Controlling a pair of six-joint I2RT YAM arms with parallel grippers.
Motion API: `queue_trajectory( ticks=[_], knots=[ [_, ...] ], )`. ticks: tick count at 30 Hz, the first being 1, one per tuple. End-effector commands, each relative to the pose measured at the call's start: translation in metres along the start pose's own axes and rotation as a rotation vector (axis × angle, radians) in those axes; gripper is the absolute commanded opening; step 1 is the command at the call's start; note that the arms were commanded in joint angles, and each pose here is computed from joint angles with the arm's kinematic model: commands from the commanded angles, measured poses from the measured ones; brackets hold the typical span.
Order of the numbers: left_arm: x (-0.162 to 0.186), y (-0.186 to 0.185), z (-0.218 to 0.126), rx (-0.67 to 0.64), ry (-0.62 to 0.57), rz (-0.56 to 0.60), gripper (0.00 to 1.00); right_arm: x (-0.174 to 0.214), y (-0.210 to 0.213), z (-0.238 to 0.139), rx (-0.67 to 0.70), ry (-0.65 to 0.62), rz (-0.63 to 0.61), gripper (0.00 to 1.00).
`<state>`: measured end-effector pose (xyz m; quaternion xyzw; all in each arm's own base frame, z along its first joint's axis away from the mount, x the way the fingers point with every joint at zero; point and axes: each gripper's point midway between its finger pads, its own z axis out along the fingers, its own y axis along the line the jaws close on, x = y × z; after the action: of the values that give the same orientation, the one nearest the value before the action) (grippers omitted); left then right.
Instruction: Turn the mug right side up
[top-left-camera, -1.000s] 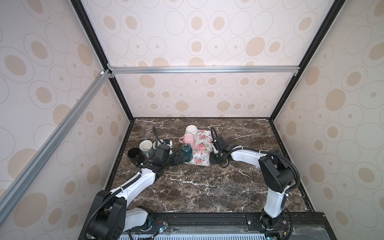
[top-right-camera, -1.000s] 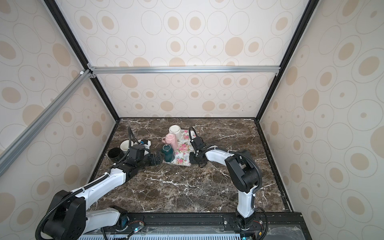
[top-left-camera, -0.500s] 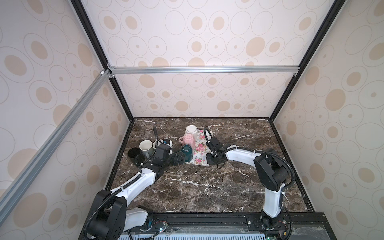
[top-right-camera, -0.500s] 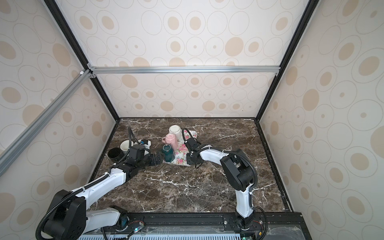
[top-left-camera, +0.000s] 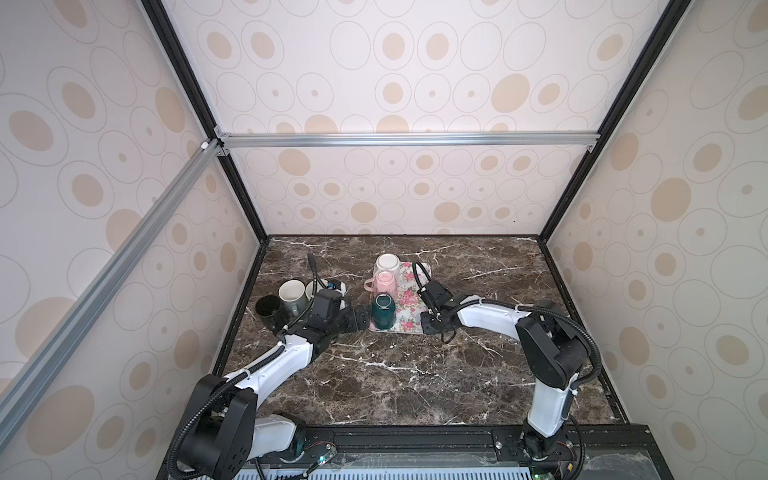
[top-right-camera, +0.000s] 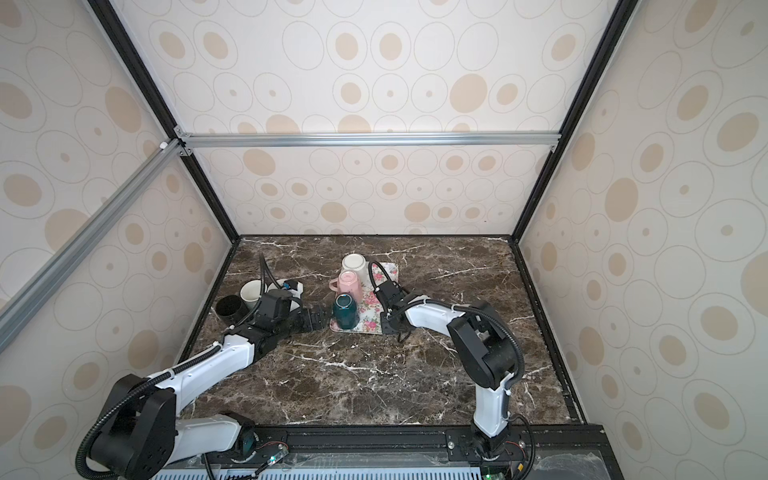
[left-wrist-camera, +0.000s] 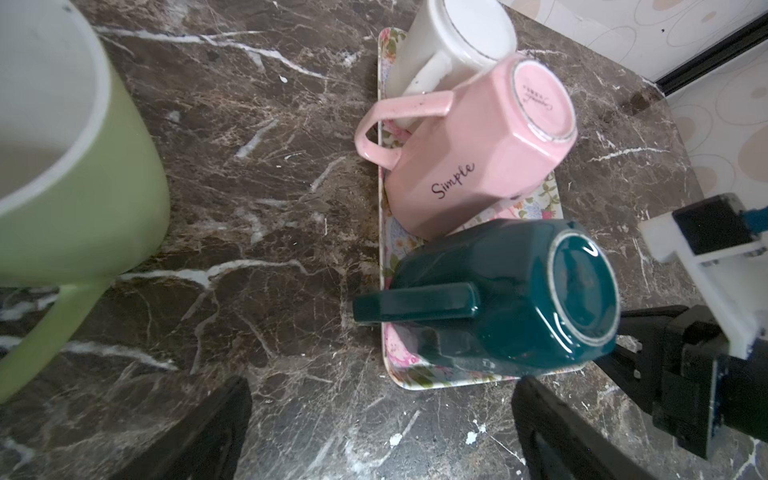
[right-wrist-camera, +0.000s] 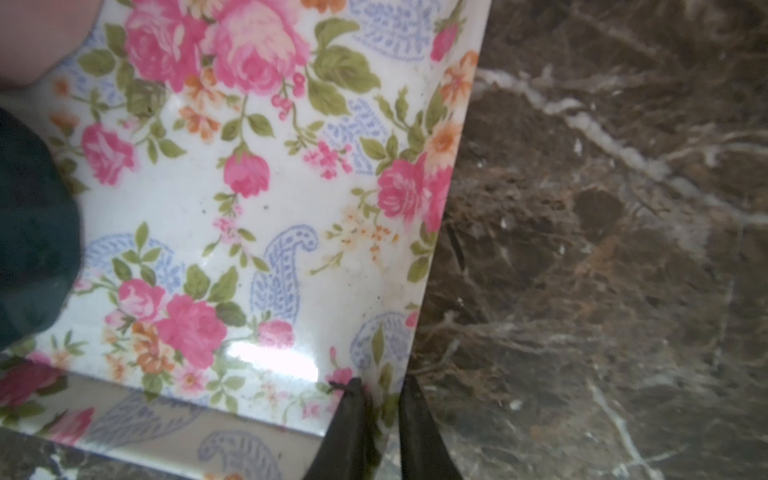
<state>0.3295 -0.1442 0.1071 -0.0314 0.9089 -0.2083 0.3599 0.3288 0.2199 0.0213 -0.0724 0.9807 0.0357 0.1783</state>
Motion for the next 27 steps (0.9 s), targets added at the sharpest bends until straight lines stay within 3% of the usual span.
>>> queue_trajectory(
  ticks=[1,14,18,22,27],
  knots=[
    [-0.017,-0.016,0.0,0.043,-0.033,0.038,0.99,0.061,-0.039,0.008,0.11,0.199,-0.041,0.18],
    [-0.016,-0.048,0.009,0.114,-0.011,0.133,0.99,0.097,-0.073,-0.012,0.122,0.233,-0.026,0.18],
    [-0.014,-0.078,0.007,0.238,0.004,0.227,0.98,0.105,-0.084,-0.025,0.051,0.24,0.087,0.18],
    [-0.029,-0.092,0.002,0.271,-0.032,0.297,0.98,0.098,-0.098,-0.043,0.012,0.18,0.175,0.3],
    [-0.03,-0.109,-0.004,0.342,-0.053,0.393,0.98,0.083,-0.109,-0.056,0.026,0.147,0.207,0.36]
  ],
)
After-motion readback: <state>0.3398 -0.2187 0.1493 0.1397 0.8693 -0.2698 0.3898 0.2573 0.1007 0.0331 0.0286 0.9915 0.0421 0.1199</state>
